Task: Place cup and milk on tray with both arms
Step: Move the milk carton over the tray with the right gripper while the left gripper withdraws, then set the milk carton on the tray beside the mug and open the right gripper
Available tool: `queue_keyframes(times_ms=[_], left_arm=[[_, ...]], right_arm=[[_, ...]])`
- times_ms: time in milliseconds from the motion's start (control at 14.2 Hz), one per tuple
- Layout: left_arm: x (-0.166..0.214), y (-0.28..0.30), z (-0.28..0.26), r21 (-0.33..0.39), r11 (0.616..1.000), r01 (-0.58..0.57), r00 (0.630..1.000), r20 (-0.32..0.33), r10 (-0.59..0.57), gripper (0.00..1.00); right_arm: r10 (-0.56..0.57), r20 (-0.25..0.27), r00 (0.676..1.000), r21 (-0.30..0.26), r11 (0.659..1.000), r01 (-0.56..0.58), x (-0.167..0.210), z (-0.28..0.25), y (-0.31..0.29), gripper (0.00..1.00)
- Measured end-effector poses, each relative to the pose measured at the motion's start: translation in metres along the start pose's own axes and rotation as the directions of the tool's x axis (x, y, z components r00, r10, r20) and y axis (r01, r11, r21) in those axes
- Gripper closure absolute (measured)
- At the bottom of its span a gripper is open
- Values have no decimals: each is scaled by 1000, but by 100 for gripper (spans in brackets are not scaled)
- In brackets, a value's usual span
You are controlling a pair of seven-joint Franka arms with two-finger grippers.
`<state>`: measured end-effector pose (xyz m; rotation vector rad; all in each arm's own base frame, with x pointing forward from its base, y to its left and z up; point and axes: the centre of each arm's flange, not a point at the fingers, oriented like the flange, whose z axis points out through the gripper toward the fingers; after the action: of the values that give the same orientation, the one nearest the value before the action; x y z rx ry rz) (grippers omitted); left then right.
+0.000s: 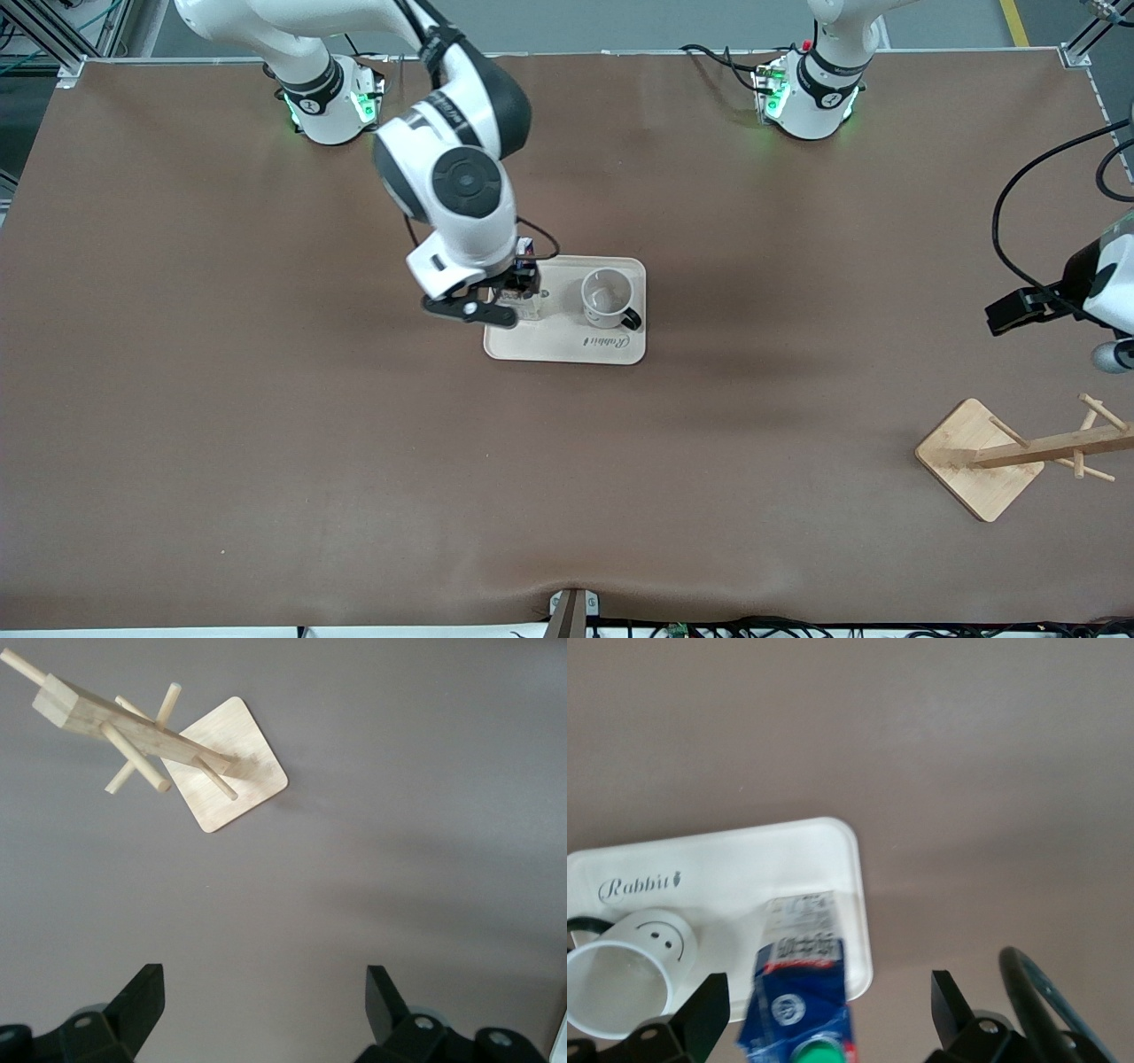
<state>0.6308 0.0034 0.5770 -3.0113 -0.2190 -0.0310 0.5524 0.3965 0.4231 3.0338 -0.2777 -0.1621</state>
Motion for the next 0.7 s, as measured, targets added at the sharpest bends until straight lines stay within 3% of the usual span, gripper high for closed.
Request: queue_keyframes(times_ms=[421, 702], left_arm=[[-5, -2, -5, -1, 1000, -26, 1000, 9, 26, 0], [-7, -5, -10, -15, 999, -32, 999, 7, 32, 0]], right_arm=[[66, -7, 998, 35, 997, -65, 66, -79, 103, 0], [-8, -8, 1000, 56, 998, 8, 75, -129, 181, 0]])
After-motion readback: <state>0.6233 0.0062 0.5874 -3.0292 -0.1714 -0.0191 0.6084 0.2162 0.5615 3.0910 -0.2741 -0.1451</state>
